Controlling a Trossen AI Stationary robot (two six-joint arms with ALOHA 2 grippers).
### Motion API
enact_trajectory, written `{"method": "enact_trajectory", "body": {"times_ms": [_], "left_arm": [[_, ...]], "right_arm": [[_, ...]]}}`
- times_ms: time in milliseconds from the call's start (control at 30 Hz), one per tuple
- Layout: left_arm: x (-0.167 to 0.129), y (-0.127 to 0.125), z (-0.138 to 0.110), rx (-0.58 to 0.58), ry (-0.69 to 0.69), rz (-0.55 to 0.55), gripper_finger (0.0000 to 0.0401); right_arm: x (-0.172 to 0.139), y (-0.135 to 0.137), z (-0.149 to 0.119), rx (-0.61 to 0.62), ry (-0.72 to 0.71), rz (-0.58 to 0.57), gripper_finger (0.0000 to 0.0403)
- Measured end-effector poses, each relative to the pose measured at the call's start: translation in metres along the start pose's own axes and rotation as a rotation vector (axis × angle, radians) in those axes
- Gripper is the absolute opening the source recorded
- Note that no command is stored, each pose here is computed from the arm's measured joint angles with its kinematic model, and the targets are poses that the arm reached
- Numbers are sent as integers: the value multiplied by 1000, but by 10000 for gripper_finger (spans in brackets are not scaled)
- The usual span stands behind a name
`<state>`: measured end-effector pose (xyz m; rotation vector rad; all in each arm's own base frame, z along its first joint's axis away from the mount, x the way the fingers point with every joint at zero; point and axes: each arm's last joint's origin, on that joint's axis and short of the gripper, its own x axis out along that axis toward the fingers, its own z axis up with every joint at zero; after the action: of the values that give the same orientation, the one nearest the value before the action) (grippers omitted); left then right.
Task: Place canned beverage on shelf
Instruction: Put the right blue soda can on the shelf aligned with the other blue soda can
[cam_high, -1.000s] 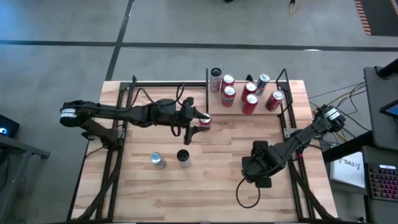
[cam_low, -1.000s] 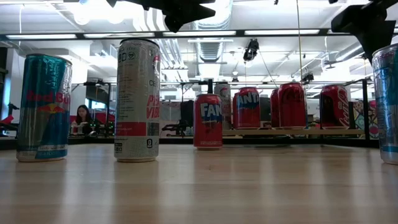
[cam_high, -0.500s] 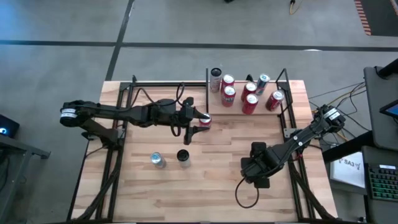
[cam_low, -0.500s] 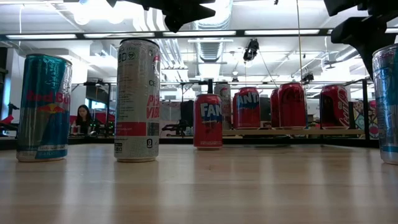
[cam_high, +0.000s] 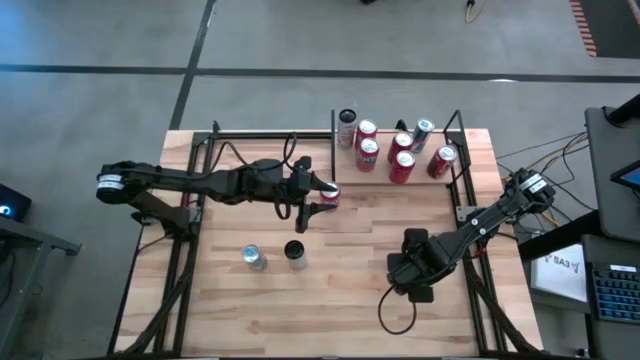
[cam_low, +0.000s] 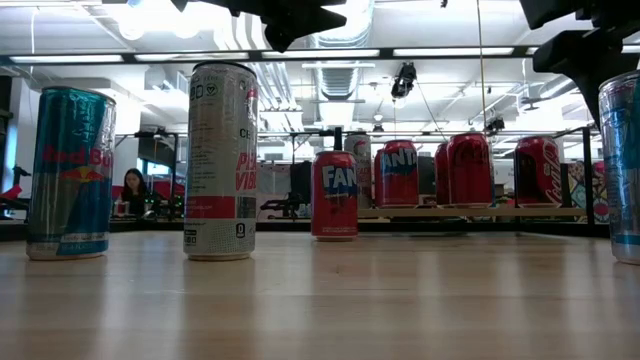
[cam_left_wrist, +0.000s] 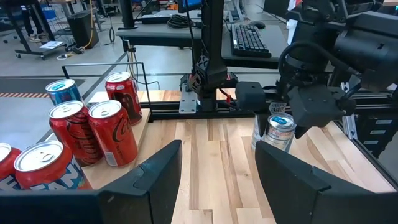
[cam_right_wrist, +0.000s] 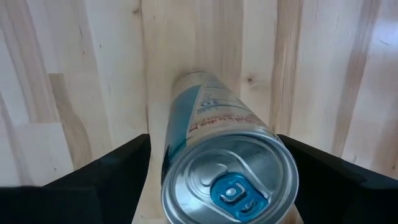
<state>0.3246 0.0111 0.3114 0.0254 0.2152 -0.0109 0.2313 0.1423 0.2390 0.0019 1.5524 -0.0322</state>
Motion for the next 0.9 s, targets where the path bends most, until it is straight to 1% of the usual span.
{"method": "enact_trajectory", "body": {"times_ms": [67,133,333,633,800,900], "left_arm": [[0,0,0,0,0,0,190],[0,0,0,0,0,0,190],[0,0,0,0,0,0,190],[0,0,0,0,0,0,190],[0,0,0,0,0,0,190],[0,0,0,0,0,0,190]], "right_arm": [[0,0,0,0,-4,2,320],[0,0,0,1,-4,2,304],[0,1,0,1,4,20,225],[-1,0,0,4,9,32,223],[-4,-4,4,34,14,46,225],[-11,-8,11,57,-12,65,226]]}}
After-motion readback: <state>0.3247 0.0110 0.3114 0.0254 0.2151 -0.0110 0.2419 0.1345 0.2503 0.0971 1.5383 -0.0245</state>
